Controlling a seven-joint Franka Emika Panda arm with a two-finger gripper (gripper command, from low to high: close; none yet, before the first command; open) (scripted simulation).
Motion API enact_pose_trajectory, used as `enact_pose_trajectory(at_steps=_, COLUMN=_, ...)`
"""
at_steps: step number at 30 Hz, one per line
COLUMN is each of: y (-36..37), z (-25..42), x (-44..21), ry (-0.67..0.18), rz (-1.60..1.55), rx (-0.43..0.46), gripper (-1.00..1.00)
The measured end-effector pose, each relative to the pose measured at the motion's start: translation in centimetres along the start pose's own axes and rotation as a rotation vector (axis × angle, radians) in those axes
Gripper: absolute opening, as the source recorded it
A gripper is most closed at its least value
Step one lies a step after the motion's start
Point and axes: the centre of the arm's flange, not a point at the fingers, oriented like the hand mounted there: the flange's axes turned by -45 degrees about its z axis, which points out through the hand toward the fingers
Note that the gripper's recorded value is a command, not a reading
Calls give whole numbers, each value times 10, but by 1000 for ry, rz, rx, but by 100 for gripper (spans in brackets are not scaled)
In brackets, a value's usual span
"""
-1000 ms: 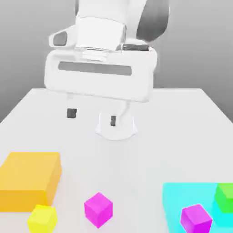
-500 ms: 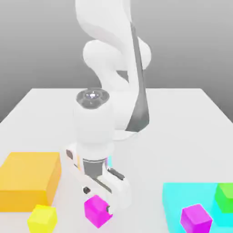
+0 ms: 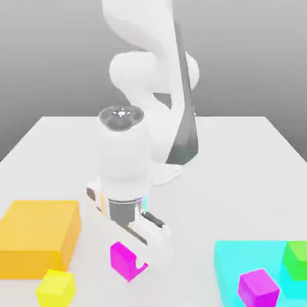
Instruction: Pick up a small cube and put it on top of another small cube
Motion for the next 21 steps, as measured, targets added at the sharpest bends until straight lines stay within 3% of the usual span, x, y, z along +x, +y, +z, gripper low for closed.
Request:
enact_pose_trajectory(at_steps=8, y=-164, z=-83, x=-51, ry=-2, rz=-543, rx=2, gripper=-100)
enact_pose_trajectory(at_steps=12, y=-185, z=-45, x=-63, ry=-1, rz=-617, rx=2, gripper=-100)
enact_pose_trajectory(at_steps=13, y=-185, z=-36, x=-64, ry=-1, rz=-620, rx=2, gripper=100)
enact_pose_trajectory(at_steps=21, y=-186, z=-51, x=-63, ry=1, rz=-621, rx=0, gripper=100)
